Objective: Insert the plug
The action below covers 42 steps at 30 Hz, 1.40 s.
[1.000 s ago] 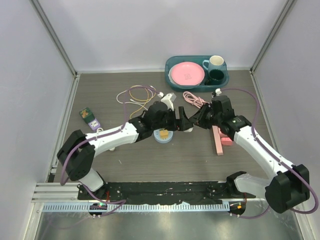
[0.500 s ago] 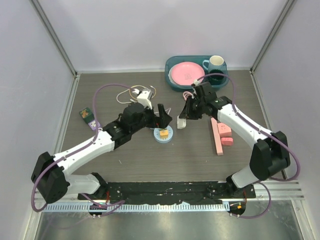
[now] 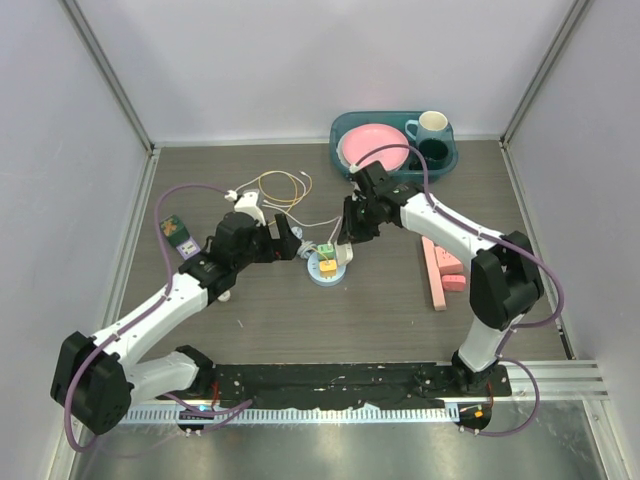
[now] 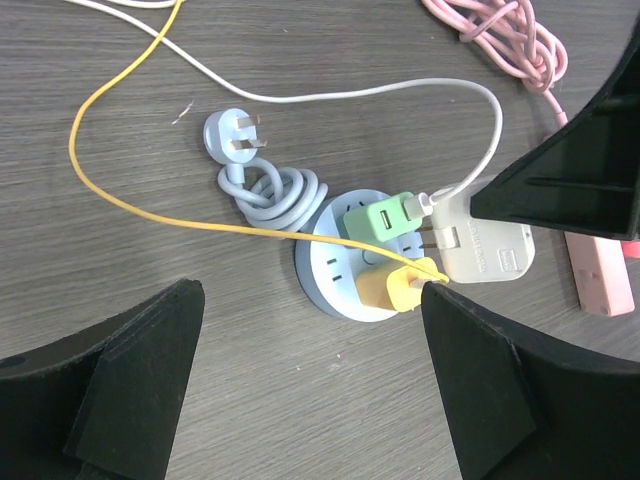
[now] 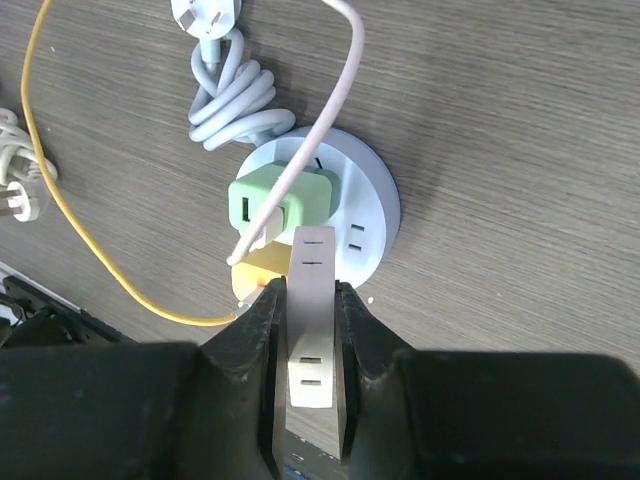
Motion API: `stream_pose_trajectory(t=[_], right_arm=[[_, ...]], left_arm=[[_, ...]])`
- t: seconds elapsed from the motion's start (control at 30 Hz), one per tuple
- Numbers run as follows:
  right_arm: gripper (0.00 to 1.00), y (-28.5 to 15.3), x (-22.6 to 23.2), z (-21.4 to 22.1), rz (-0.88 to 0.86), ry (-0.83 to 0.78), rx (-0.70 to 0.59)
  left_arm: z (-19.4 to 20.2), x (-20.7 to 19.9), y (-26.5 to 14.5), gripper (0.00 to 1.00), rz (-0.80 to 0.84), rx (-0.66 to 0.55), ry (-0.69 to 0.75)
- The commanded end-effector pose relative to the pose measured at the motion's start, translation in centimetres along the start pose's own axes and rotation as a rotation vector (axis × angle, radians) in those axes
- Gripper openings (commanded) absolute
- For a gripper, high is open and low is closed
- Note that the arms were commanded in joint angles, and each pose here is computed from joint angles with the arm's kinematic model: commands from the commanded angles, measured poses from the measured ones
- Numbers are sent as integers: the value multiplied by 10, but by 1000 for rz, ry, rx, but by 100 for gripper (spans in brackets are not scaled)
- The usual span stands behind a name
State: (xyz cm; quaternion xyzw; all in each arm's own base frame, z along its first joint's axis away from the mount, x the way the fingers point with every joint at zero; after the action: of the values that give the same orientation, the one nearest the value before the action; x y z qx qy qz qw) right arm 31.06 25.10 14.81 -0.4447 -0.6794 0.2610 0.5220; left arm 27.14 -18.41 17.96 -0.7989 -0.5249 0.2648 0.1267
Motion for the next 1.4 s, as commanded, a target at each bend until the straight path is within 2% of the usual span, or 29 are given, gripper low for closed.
stream_pose_trajectory(t=[0.0,0.47,1.37], right_arm=[[1,-1,7,-5,34,-11,-21],[1,11,-4,-5,145,-24,-21],[1,24,4,6,130,-37,15]], left_arm=[[-1,-4,0,94,36,-6,14],[3,-3,1,94,42,3,42],[5,-2,-1,94,44,12,54]])
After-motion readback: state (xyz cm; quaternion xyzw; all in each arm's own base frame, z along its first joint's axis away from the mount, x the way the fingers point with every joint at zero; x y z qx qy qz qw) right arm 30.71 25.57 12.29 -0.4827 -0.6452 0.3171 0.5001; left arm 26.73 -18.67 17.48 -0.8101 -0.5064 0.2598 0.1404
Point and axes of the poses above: each gripper's point midway between its finger pads, its own y axis out along the fingers, its own x axis along the line the jaws close on, z = x × y, the point moved 3 cm from there along -y, back along the fingers, and after that the axes turned 9 degrees about y, right-handed, at the moved point
